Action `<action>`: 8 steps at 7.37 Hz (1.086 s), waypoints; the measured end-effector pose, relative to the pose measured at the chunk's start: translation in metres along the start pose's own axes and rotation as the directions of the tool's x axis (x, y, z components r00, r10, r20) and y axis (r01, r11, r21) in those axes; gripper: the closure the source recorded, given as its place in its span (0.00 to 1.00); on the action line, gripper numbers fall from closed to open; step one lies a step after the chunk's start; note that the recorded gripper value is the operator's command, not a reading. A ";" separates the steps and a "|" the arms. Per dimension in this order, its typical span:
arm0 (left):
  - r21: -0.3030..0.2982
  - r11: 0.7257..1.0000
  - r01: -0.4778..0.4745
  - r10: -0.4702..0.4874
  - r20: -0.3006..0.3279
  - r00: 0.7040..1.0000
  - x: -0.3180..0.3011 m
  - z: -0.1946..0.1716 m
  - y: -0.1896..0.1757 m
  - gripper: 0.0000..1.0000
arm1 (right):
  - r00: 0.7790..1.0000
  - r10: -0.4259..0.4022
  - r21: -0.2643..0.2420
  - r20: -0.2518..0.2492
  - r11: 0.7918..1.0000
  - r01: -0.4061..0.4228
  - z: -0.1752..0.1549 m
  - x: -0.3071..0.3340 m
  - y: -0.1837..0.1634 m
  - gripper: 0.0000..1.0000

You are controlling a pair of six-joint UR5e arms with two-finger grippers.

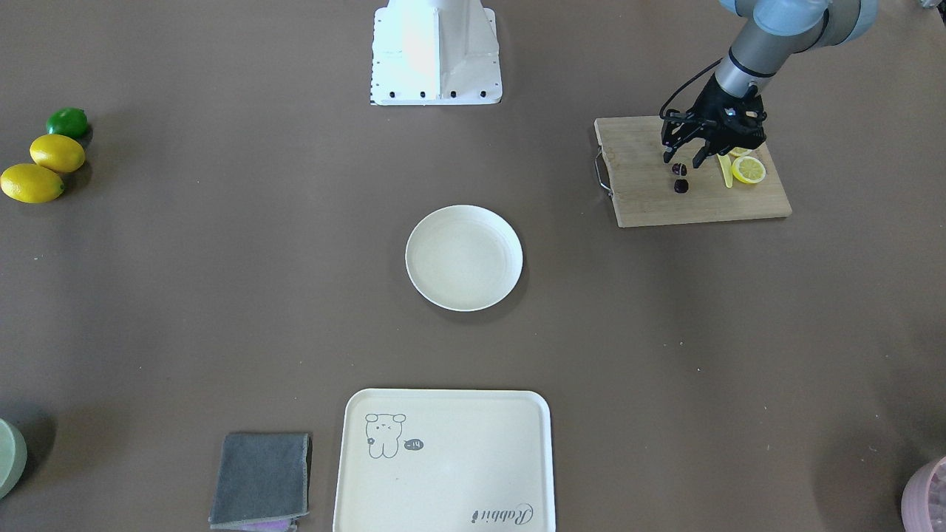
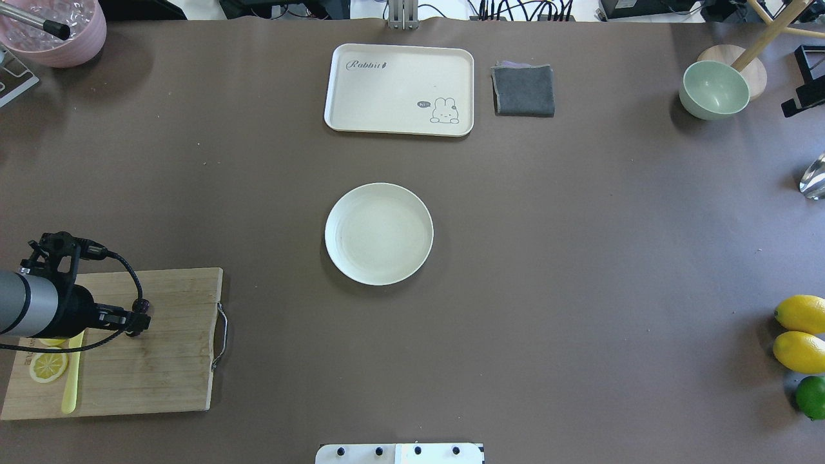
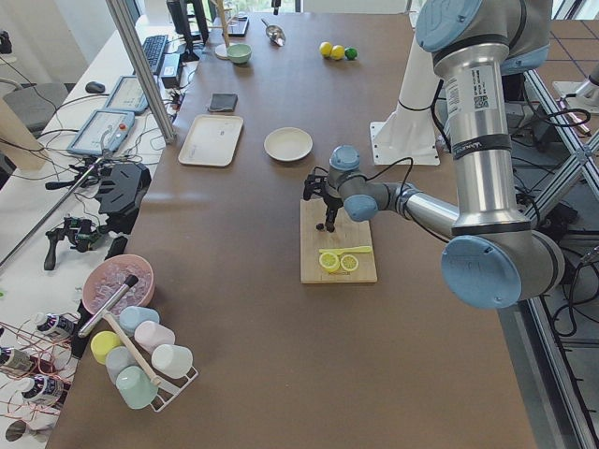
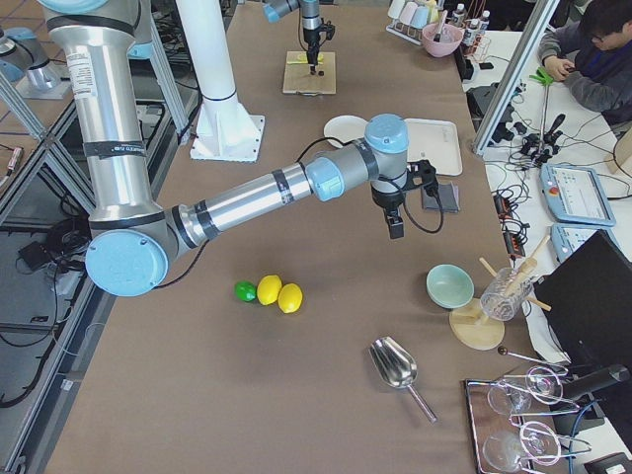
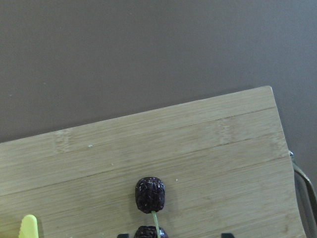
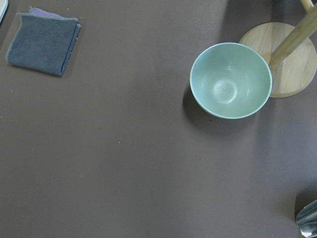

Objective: Place red cherry on plate
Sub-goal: 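Grasp the two dark red cherries by the stem with the left gripper, then carry the cherries with the left gripper over the white plate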

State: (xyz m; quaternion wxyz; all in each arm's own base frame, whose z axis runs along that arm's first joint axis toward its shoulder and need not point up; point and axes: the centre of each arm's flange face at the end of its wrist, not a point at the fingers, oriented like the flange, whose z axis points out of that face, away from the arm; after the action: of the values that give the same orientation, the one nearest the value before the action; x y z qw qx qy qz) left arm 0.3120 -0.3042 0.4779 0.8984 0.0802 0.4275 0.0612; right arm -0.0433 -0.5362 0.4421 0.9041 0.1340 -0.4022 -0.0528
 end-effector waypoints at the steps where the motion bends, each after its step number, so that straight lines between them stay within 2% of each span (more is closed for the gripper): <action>1: -0.002 1.000 -0.001 0.001 0.001 1.000 0.000 0.000 0.001 1.00 | 1.000 0.000 0.000 0.000 1.000 0.000 0.000 0.000 0.000 0.00; 3: -0.004 1.000 0.000 0.000 0.006 1.000 -0.005 -0.001 0.004 1.00 | 1.000 0.000 0.000 -0.001 1.000 0.000 0.000 0.000 0.000 0.00; 5: 0.022 1.000 0.000 0.000 -0.025 1.000 0.003 -0.020 -0.002 1.00 | 1.000 0.002 -0.002 -0.001 1.000 -0.002 0.001 0.001 0.001 0.00; 7: 0.054 0.999 0.006 0.000 -0.118 0.993 0.039 -0.043 -0.022 1.00 | 1.000 0.010 -0.010 0.004 1.000 -0.010 0.003 0.004 0.006 0.00; 8: 0.075 0.996 0.038 -0.024 -0.177 0.984 0.068 -0.046 -0.045 1.00 | 1.000 0.017 -0.015 0.003 1.000 -0.017 0.004 0.010 0.012 0.00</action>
State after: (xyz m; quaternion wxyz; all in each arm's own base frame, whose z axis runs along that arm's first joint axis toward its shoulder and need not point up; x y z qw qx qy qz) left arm 0.3202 -0.3318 0.3891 0.8542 0.1028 0.5083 0.0372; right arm -0.0402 -0.5274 0.4551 0.9050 0.1235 -0.4042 -0.0484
